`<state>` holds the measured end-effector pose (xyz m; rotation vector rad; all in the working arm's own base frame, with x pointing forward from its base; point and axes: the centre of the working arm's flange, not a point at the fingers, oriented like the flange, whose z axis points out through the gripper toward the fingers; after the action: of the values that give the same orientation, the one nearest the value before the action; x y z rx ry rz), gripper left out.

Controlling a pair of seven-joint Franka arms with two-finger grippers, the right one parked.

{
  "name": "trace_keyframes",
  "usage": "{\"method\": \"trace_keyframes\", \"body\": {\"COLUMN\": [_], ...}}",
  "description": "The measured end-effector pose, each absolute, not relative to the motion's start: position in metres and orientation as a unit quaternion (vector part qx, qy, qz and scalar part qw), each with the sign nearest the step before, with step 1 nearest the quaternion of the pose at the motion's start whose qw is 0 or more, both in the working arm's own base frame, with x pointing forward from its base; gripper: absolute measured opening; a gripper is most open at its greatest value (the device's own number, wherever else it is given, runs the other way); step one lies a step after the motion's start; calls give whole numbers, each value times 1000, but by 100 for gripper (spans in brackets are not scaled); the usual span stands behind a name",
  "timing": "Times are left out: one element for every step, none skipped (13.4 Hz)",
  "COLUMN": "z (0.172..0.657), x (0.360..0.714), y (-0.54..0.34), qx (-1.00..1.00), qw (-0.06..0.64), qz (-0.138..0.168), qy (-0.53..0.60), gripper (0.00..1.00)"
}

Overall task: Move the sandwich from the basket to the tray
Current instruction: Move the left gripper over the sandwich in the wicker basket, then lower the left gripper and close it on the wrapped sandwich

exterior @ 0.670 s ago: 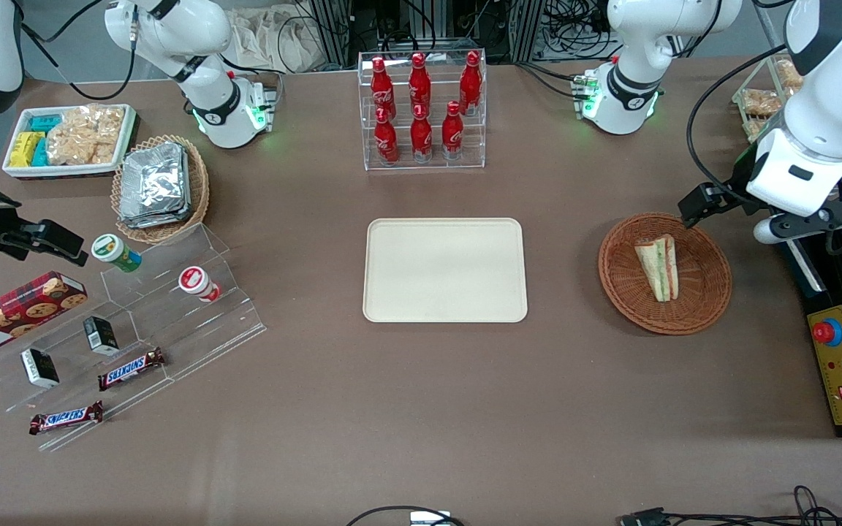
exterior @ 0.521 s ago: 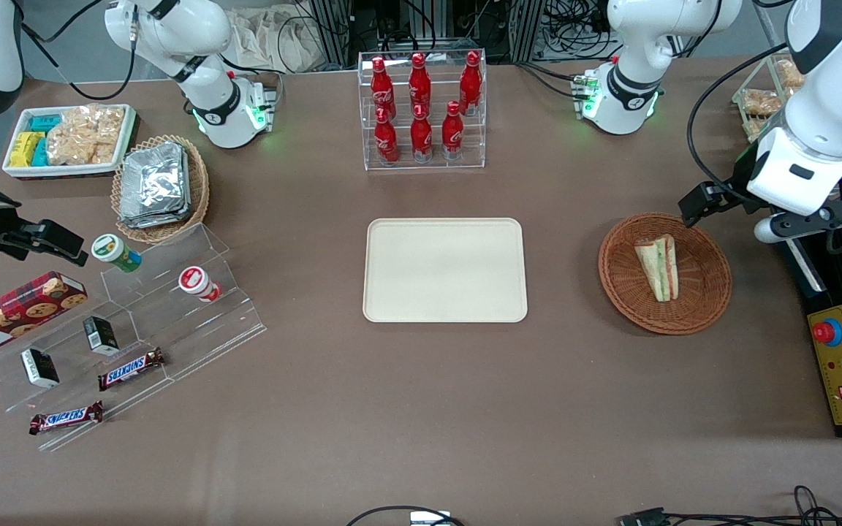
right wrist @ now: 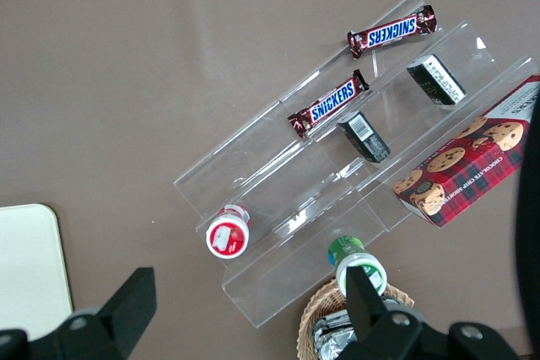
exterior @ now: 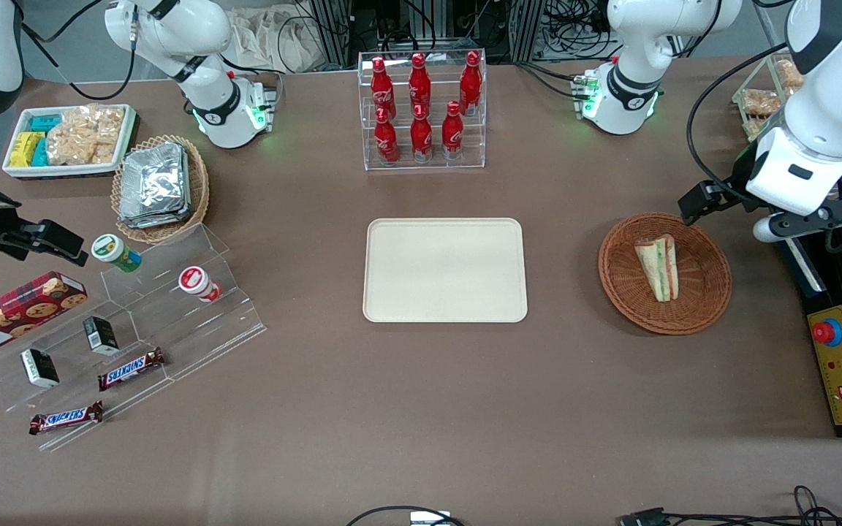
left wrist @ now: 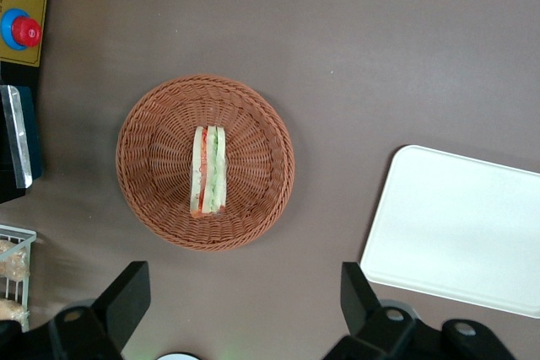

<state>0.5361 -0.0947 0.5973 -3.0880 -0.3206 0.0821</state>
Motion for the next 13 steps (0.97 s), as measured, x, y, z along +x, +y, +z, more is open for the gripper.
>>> {"method": "trace_keyframes", "body": {"z": [594, 586, 571, 550, 525, 495, 467, 439, 415, 393, 373, 353, 332], "x": [535, 533, 531, 528, 521, 512, 501, 491, 483, 477, 471, 466, 461], "y": [-94, -94, -94, -94, -92, -87, -78, -66, -53, -40, -31, -25, -20], "qx": [-994, -993, -993, -993, -993, -993, -992, -991, -990, -988, -987, -986, -986], "qw": [20, 23, 27, 28, 28, 27, 25, 22, 19, 14, 9, 6, 4], "qz": [34, 45, 56, 58, 54, 48, 41, 36, 30, 21, 10, 1, -4], "qy": [-103, -103, -103, -102, -104, -109, -117, -128, -139, -151, -159, -164, -169], "gripper": [100, 100, 100, 100, 100, 100, 100, 100, 100, 100, 100, 100, 100]}}
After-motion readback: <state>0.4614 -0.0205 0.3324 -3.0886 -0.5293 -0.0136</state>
